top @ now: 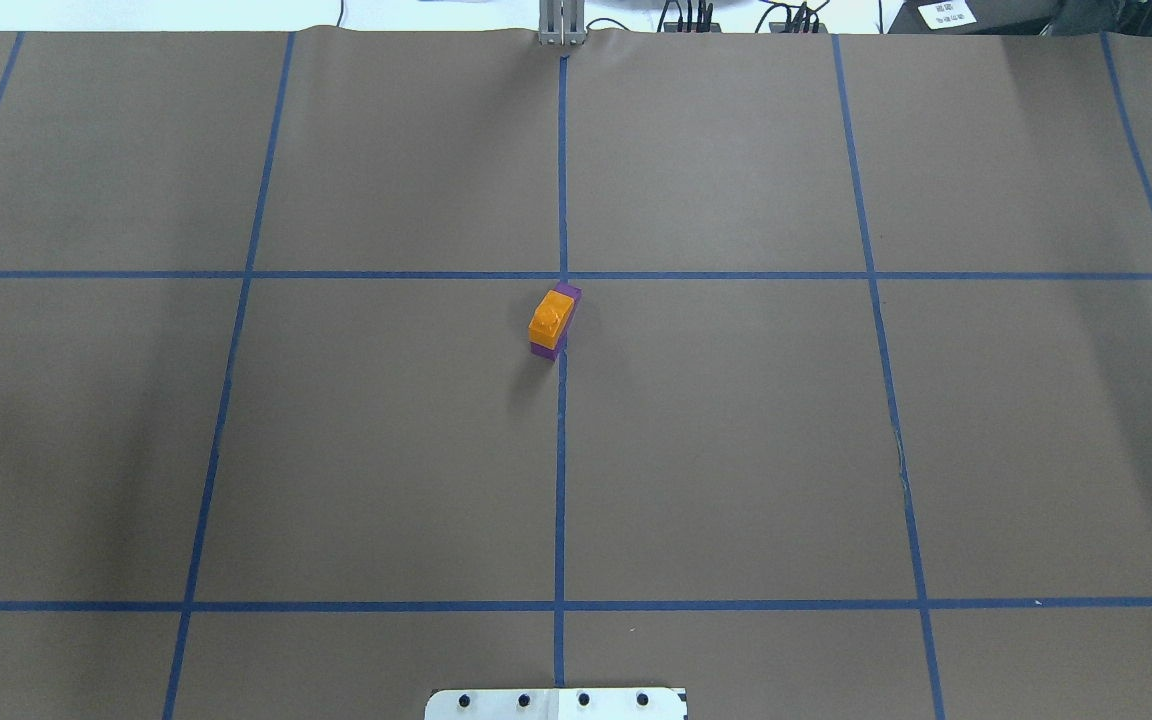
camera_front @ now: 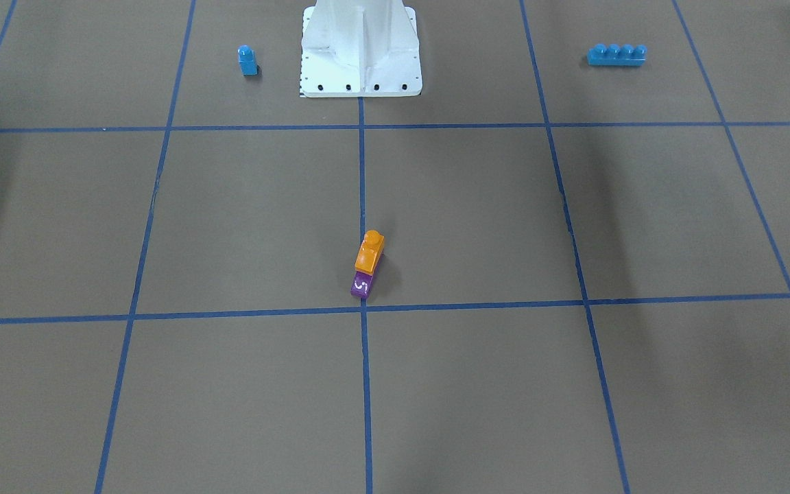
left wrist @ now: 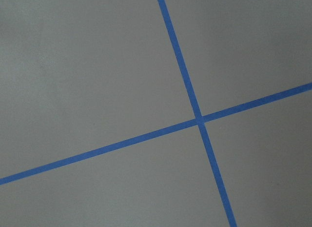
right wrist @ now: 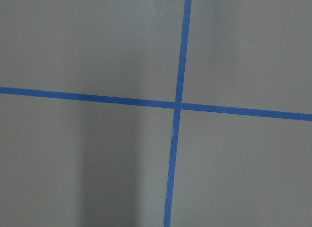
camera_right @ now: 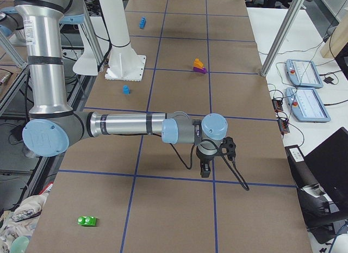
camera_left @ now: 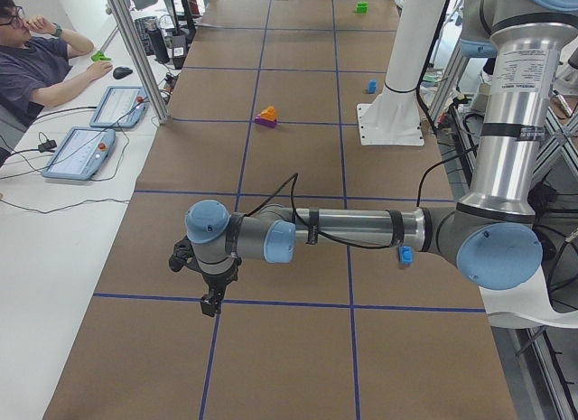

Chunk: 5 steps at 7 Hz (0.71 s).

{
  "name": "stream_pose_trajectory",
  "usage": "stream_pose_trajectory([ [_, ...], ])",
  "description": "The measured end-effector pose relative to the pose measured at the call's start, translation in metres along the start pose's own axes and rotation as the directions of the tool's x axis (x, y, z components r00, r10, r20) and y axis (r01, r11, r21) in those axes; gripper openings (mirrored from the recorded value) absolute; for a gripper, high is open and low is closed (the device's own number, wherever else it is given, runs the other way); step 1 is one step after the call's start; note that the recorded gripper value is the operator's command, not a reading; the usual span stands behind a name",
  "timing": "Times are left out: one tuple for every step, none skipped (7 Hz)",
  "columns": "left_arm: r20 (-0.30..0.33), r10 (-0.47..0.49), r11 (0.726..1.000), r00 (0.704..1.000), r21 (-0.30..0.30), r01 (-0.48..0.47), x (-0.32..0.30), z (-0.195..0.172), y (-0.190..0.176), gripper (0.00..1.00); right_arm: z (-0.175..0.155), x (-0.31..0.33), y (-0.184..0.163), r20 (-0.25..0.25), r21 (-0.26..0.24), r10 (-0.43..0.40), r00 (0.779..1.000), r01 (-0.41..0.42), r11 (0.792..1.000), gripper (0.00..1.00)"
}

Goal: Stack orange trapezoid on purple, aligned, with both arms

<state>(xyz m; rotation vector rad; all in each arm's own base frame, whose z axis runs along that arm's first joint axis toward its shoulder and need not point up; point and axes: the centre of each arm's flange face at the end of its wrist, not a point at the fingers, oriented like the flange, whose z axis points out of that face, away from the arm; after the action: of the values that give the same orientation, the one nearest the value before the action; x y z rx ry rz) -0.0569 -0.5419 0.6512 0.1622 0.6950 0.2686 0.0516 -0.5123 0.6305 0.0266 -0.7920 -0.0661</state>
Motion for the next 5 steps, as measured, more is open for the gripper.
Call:
stream_pose_trajectory([
  [-0.002,-0.004,1.000,1.000,-0.001,0.004,0.0013,-0.0017,0.0005,1.00,0.0005,0.0003,0.0006,0.000,-0.001,0.004,1.000,-0.004,1.000,1.00],
  [-0.003,-0.007,1.000,1.000,-0.003,0.007,0.0021,-0.0029,0.0007,1.00,0.0006,0.0002,0.0007,0.001,-0.001,0.007,1.000,-0.007,1.000,1.00],
  [-0.005,-0.012,1.000,1.000,-0.007,0.012,0.0023,-0.0029,0.0013,1.00,0.0007,0.0002,0.0011,0.002,-0.001,0.009,1.000,-0.009,1.000,1.00],
  [-0.006,-0.019,1.000,1.000,-0.013,0.019,0.0021,-0.0026,0.0019,1.00,0.0009,0.0003,0.0012,0.002,-0.002,0.011,1.000,-0.011,1.000,1.00],
  [-0.007,-0.033,0.999,0.999,-0.017,0.033,0.0020,-0.0022,0.0024,1.00,0.0009,0.0003,0.0012,0.002,-0.002,0.012,1.000,-0.012,1.000,1.00],
])
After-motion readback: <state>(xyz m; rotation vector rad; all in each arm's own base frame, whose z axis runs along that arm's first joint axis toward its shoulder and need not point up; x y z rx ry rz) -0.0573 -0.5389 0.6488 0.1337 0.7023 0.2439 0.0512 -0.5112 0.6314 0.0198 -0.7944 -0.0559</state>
